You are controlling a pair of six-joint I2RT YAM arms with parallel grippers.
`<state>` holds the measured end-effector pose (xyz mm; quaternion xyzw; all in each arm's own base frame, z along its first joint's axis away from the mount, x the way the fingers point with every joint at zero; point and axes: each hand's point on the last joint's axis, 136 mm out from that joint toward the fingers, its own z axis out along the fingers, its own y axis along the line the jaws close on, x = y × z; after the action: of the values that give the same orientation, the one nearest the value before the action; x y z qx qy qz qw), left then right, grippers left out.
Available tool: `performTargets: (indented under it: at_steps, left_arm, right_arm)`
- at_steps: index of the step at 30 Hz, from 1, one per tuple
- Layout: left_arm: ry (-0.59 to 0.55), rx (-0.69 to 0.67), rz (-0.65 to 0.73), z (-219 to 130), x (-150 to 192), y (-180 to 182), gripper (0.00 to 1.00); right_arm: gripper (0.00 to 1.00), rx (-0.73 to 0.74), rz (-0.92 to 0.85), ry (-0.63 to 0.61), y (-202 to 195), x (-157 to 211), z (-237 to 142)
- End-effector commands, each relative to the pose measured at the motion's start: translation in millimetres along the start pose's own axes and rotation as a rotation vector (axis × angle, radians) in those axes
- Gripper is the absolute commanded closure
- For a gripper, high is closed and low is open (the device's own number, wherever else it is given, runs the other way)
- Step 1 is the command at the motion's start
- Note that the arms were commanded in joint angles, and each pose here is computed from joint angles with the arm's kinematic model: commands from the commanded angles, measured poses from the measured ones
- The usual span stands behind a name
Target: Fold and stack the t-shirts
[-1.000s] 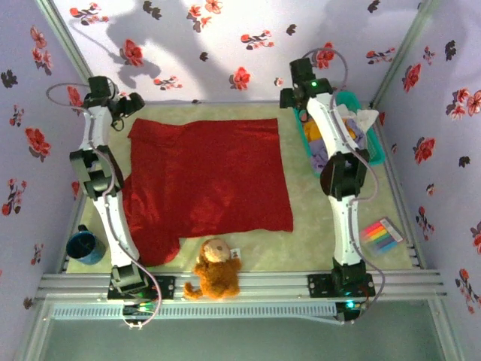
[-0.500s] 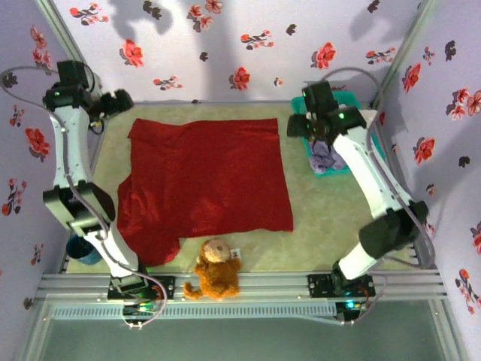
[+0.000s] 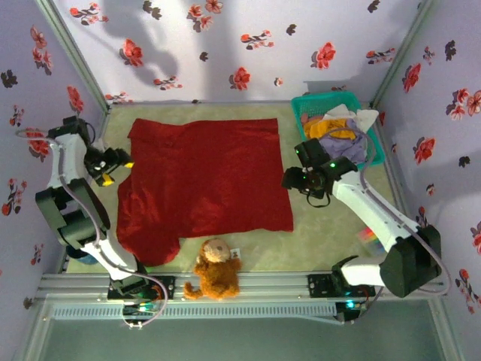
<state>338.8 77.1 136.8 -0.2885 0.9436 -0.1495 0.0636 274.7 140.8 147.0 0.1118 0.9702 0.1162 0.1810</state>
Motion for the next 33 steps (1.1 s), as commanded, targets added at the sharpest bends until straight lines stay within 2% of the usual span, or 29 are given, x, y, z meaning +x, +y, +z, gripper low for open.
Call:
performTargets:
  at_steps: [1, 4, 8, 18, 28, 31, 33]
  left_arm:
    - [0.020, 0.069, -0.050, 6, -8, 5, 0.41]
    - [0.027, 0.062, -0.060, 15, -15, 12, 0.62]
    - [0.059, 0.025, -0.077, 36, -23, 23, 0.98]
    - [0.132, -0.020, -0.120, 78, -29, 40, 1.00]
    - [0.188, -0.038, -0.147, 106, -26, 46, 1.00]
    - [0.196, -0.156, -0.160, 110, -23, 66, 1.00]
    - [0.185, -0.183, -0.195, 114, -24, 76, 1.00]
  right_arm:
    - [0.26, -0.072, 0.019, -0.017, 23, -12, 14]
    - [0.26, -0.076, 0.024, -0.011, 31, -19, 33]
    - [0.27, -0.081, 0.002, -0.007, 44, -32, 59]
    - [0.27, -0.146, 0.002, 0.108, 71, -30, 110]
    - [0.27, -0.087, 0.002, 0.184, 56, -11, 145]
    - [0.27, -0.082, 0.011, 0.203, 52, -3, 155]
    - [0.27, -0.069, 0.019, 0.215, 48, 1, 161]
